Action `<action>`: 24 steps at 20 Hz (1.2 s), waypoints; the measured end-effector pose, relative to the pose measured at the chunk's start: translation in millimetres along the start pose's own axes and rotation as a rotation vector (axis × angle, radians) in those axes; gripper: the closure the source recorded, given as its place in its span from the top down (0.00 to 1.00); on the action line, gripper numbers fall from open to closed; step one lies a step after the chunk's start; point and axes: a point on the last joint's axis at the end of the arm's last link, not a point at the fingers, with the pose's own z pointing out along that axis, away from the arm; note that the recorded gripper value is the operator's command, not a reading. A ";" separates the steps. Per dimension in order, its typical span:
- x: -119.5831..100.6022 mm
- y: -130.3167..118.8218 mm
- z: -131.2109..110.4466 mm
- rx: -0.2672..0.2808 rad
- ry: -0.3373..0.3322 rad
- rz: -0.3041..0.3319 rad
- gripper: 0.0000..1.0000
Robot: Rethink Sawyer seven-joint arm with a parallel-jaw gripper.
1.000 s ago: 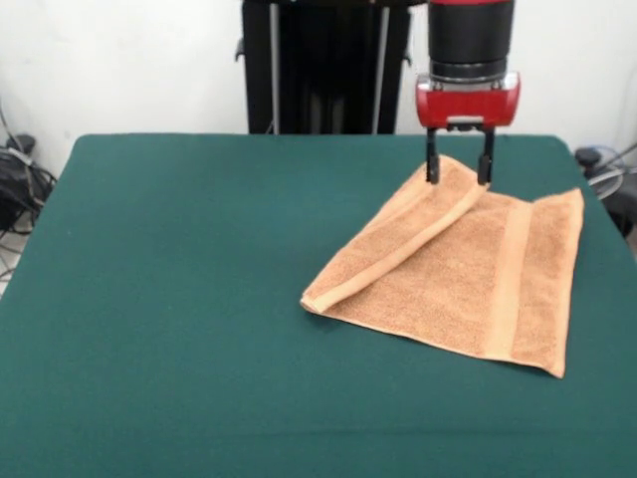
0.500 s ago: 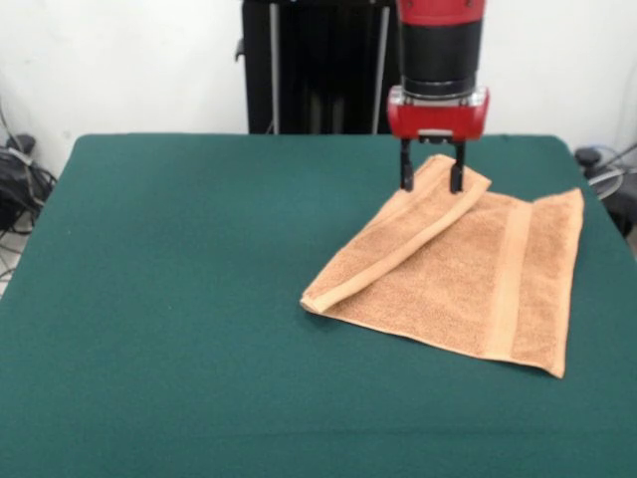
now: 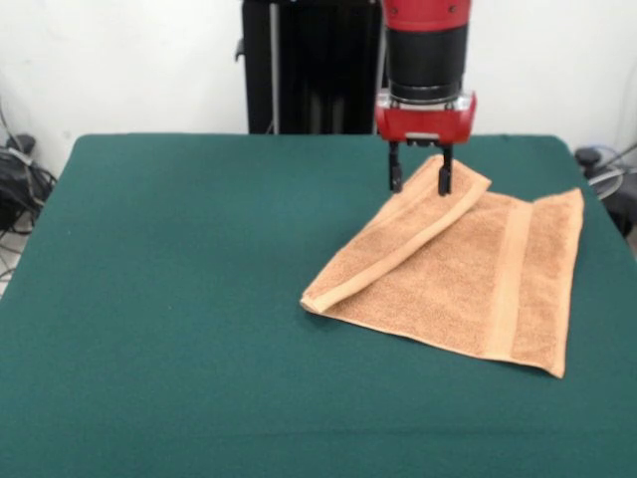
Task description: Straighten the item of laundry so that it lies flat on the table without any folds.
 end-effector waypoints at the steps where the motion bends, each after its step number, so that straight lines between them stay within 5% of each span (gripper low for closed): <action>1: -0.3 0.2 -0.1 0.000 -0.001 0.000 1.00; 10: -5.8 -0.2 6.5 -0.002 -0.003 0.003 1.00; 24: 9.1 -3.5 47.7 -0.001 0.051 -0.031 1.00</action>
